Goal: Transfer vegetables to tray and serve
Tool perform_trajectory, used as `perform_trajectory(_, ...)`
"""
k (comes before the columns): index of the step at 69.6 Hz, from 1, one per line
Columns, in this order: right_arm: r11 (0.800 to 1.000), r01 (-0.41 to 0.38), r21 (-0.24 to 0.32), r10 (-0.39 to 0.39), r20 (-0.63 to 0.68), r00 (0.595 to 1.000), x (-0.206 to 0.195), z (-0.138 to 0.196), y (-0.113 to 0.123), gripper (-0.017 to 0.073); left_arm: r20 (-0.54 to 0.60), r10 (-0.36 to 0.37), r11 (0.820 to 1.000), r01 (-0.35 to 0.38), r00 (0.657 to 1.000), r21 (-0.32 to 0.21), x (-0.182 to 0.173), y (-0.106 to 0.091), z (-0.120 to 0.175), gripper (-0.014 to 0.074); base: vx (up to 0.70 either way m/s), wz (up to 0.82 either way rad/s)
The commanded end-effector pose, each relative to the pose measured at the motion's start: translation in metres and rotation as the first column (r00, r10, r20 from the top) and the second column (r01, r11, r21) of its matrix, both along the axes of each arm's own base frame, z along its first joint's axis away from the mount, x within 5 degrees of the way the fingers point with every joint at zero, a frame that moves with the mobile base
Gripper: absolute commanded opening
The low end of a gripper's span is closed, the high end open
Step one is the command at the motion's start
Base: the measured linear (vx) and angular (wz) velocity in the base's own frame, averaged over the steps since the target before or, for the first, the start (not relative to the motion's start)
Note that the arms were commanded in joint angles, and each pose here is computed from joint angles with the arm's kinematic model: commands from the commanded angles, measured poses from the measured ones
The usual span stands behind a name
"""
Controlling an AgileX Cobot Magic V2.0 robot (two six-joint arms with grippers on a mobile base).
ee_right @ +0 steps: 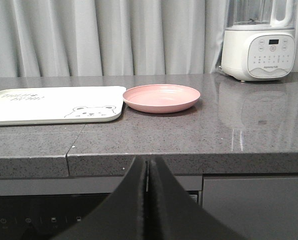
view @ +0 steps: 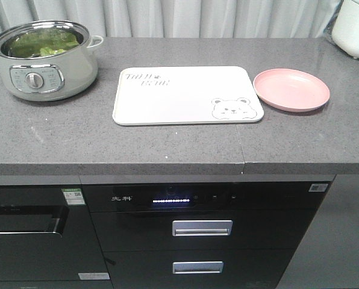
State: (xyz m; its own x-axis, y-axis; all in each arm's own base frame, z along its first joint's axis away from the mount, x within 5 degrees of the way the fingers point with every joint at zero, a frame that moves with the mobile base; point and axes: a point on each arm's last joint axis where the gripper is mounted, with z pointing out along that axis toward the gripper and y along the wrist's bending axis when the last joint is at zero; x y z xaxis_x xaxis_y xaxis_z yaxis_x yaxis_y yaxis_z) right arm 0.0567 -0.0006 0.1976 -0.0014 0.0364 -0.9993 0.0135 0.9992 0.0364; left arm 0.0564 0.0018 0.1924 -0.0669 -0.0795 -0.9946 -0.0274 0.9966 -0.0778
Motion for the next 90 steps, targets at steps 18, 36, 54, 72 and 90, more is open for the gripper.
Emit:
perform_trajectory(18, 1.0, 0.012, -0.01, -0.012, 0.074, 0.997, -0.0001, 0.0052, -0.0008, -0.0004, 0.076, -0.006, 1.0, 0.006, 0.997, 0.001, -0.0006, -0.0006, 0.0043, -0.0008, 0.07, 0.03)
perform_trajectory(36, 1.0, 0.012, -0.01, -0.012, 0.074, 0.997, -0.0001, 0.0052, -0.0008, -0.0004, 0.076, -0.006, 1.0, 0.006, 0.997, 0.001, -0.0006, -0.0006, 0.0043, -0.0008, 0.07, 0.03)
perform_trajectory(54, 1.0, 0.012, -0.01, -0.012, 0.074, 0.997, -0.0001, 0.0052, -0.0008, -0.0004, 0.076, -0.006, 1.0, 0.006, 0.997, 0.001, -0.0006, -0.0006, 0.0043, -0.0008, 0.07, 0.02)
perform_trajectory(72, 1.0, 0.012, -0.01, -0.012, 0.074, 0.997, -0.0001, 0.0052, -0.0008, -0.0004, 0.076, -0.006, 1.0, 0.006, 0.997, 0.001, -0.0006, -0.0006, 0.0043, -0.0008, 0.07, 0.01)
perform_trajectory(90, 1.0, 0.012, -0.01, -0.012, 0.074, 0.997, -0.0001, 0.0052, -0.0008, -0.0004, 0.076, -0.006, 1.0, 0.006, 0.997, 0.001, -0.0006, -0.0006, 0.0043, -0.0008, 0.07, 0.0)
